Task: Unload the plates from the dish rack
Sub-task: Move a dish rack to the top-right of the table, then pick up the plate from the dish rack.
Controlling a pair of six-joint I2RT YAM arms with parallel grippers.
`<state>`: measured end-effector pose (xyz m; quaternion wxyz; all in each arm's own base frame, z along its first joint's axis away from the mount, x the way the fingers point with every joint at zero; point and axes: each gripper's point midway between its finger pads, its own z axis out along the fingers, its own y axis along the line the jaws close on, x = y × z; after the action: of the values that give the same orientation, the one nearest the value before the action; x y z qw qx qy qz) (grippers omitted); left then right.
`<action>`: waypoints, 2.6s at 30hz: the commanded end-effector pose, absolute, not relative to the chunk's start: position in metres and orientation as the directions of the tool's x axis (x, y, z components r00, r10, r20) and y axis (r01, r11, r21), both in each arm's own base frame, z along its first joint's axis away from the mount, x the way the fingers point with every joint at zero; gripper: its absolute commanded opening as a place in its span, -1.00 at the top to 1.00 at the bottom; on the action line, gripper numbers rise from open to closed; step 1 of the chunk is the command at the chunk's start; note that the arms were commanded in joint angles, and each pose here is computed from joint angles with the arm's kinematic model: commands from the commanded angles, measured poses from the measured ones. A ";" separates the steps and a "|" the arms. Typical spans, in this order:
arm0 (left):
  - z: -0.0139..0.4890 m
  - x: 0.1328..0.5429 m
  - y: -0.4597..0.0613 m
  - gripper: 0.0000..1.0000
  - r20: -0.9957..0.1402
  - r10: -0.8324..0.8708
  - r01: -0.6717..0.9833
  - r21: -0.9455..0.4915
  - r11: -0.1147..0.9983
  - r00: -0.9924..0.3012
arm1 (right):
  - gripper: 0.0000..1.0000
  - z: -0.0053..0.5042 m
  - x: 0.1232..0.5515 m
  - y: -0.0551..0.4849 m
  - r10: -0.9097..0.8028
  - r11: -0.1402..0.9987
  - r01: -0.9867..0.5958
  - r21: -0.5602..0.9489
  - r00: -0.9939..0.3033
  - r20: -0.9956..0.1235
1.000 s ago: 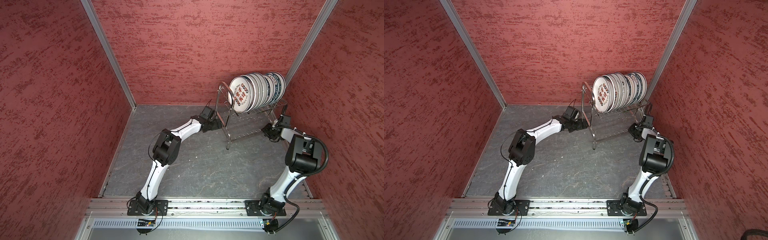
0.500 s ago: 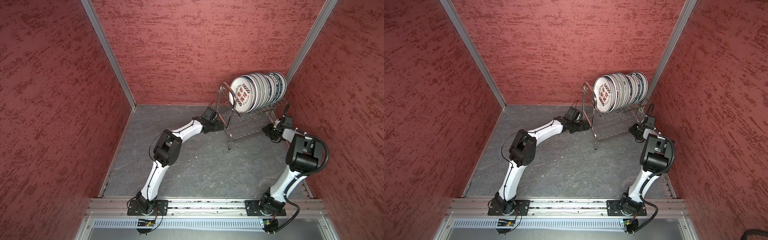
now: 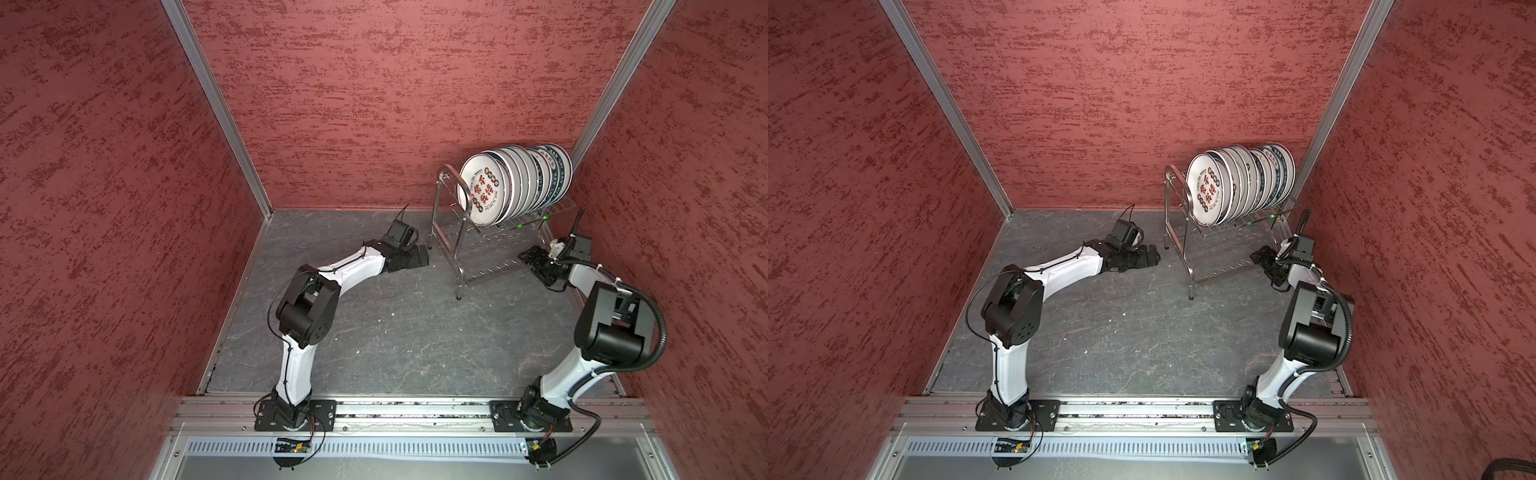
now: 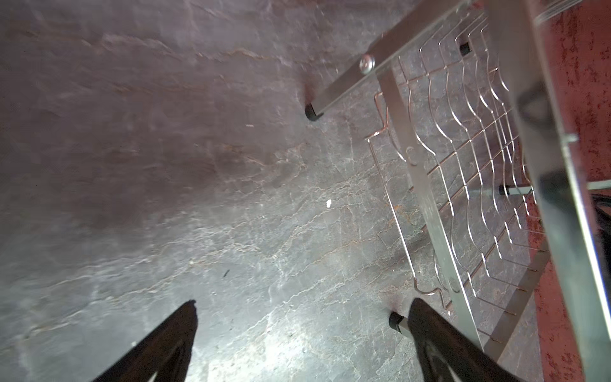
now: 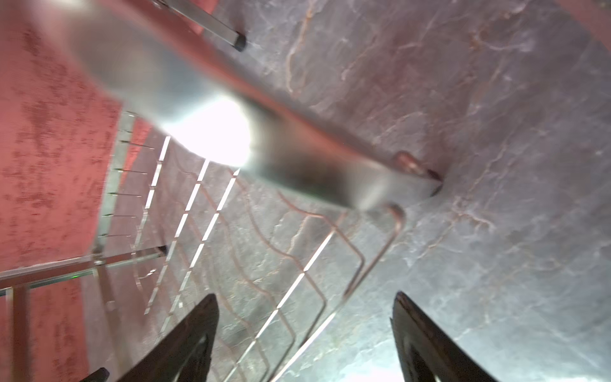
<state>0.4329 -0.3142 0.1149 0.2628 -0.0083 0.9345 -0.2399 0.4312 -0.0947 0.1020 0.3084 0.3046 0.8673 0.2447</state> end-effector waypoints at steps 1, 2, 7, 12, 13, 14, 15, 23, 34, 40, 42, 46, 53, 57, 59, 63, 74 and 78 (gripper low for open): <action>0.127 0.435 -0.286 -0.99 -0.552 -0.148 0.092 -0.384 0.919 -0.821 | -0.73 0.111 0.417 -0.081 0.681 0.669 0.352 0.654 -0.642 -0.352; 0.130 0.433 -0.276 -0.99 -0.556 -0.160 0.076 -0.378 0.923 -0.815 | -0.75 0.114 0.413 -0.079 0.680 0.670 0.349 0.655 -0.642 -0.354; 0.137 0.421 -0.230 -0.99 -0.553 -0.230 -0.001 -0.383 0.924 -0.801 | -0.83 0.122 0.386 -0.074 0.682 0.684 0.381 0.622 -0.636 -0.360; 0.143 0.405 -0.194 -0.99 -0.557 -0.232 -0.047 -0.325 0.944 -0.798 | -0.97 0.137 0.346 -0.057 0.680 0.686 0.375 0.623 -0.634 -0.367; 0.144 0.401 -0.188 -0.99 -0.566 -0.232 -0.057 -0.309 0.949 -0.791 | -0.97 0.141 0.337 -0.053 0.676 0.690 0.369 0.622 -0.636 -0.372; 0.146 0.398 -0.183 -0.99 -0.569 -0.235 -0.062 -0.306 0.950 -0.788 | -0.97 0.147 0.330 -0.050 0.672 0.695 0.361 0.621 -0.633 -0.384; 0.147 0.394 -0.179 -0.99 -0.572 -0.237 -0.065 -0.305 0.950 -0.785 | -0.98 0.154 0.322 -0.046 0.672 0.697 0.356 0.622 -0.626 -0.395; 0.177 0.363 -0.154 -0.99 -0.598 -0.290 -0.096 -0.334 0.938 -0.747 | -0.98 0.252 0.287 -0.012 0.654 0.699 0.137 0.702 -0.520 -0.550; 0.228 0.306 -0.110 -0.99 -0.631 -0.353 -0.170 -0.333 0.927 -0.691 | -0.98 0.418 0.248 0.044 0.468 0.748 -0.268 0.607 -0.435 -0.769; 0.236 0.292 -0.104 -0.99 -0.654 -0.387 -0.153 -0.386 0.910 -0.650 | -0.98 0.476 0.249 0.057 0.414 0.762 -0.351 0.545 -0.383 -0.826; 0.239 0.290 -0.106 -0.99 -0.655 -0.391 -0.139 -0.403 0.904 -0.647 | -0.98 0.490 0.257 0.064 0.393 0.766 -0.372 0.524 -0.375 -0.840; 0.243 0.292 -0.109 -0.99 -0.663 -0.367 -0.110 -0.396 0.912 -0.652 | -0.98 0.511 0.285 0.085 0.325 0.775 -0.420 0.472 -0.376 -0.868; 0.253 0.298 -0.105 -0.99 -0.692 -0.335 -0.106 -0.352 0.930 -0.639 | -0.98 0.507 0.366 0.087 0.217 0.866 -0.330 0.375 -0.427 -0.878; 0.258 0.303 -0.104 -0.99 -0.703 -0.340 -0.106 -0.355 0.929 -0.624 | -0.97 0.496 0.387 0.088 0.161 0.903 -0.290 0.317 -0.455 -0.876; 0.259 0.308 -0.104 -0.99 -0.701 -0.351 -0.114 -0.362 0.925 -0.621 | -0.97 0.493 0.391 0.094 0.140 0.905 -0.300 0.303 -0.463 -0.876; 0.259 0.319 -0.106 -0.99 -0.702 -0.358 -0.114 -0.370 0.922 -0.615 | -0.95 0.492 0.393 0.098 0.111 0.916 -0.297 0.270 -0.459 -0.882; 0.252 0.330 -0.108 -0.99 -0.692 -0.349 -0.115 -0.362 0.925 -0.632 | -0.88 0.488 0.387 0.085 0.085 0.950 -0.237 0.205 -0.435 -0.897; 0.246 0.330 -0.109 -0.99 -0.684 -0.356 -0.116 -0.372 0.921 -0.637 | -0.80 0.483 0.384 0.095 0.090 0.930 -0.280 0.237 -0.452 -0.887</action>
<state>0.3260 -0.1086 0.2412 0.3934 -0.1347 0.8987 -0.1395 0.3891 0.0907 0.4758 0.5075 -0.0398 0.8428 0.1751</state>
